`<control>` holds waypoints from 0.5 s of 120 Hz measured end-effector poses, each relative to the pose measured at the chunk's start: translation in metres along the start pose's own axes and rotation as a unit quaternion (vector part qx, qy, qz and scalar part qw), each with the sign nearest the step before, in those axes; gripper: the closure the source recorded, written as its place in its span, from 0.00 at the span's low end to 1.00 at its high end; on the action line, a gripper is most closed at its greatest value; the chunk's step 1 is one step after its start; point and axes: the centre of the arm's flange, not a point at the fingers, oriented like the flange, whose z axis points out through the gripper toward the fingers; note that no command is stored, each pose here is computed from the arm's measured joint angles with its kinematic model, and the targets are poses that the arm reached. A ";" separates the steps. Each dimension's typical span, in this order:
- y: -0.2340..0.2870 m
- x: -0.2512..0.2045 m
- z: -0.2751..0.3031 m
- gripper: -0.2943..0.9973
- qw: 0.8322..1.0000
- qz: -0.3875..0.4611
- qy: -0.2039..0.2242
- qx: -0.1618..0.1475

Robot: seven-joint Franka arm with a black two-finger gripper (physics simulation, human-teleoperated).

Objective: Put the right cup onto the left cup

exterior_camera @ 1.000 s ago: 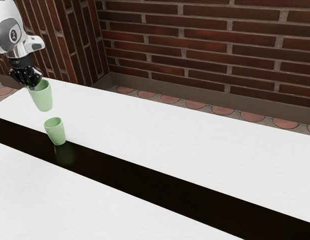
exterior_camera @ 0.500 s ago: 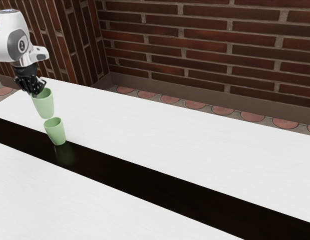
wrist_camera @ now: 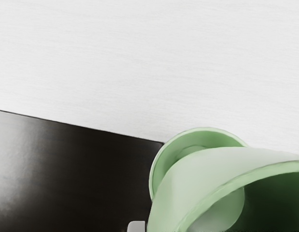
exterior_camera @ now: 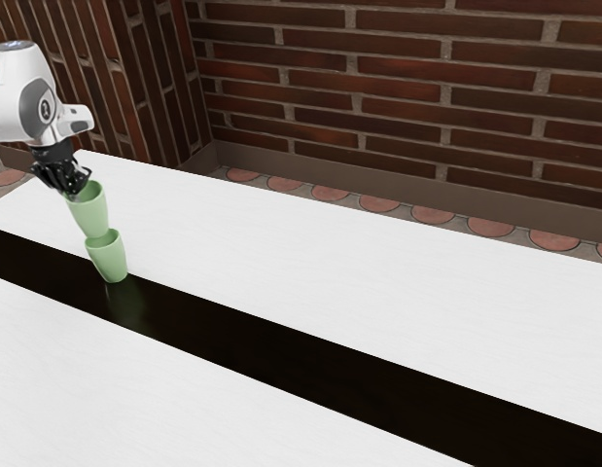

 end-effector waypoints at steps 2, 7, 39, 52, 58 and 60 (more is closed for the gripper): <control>0.000 0.000 0.001 0.84 1.000 0.000 0.001 -0.001; 0.001 0.002 0.006 0.83 1.000 0.001 0.000 -0.002; 0.005 0.005 0.044 0.83 1.000 0.004 -0.016 -0.012; 0.006 0.006 0.049 0.69 1.000 0.004 -0.018 -0.017; 0.006 0.006 0.049 0.60 1.000 0.004 -0.017 -0.018; 0.006 0.006 0.049 0.58 1.000 0.004 -0.017 -0.018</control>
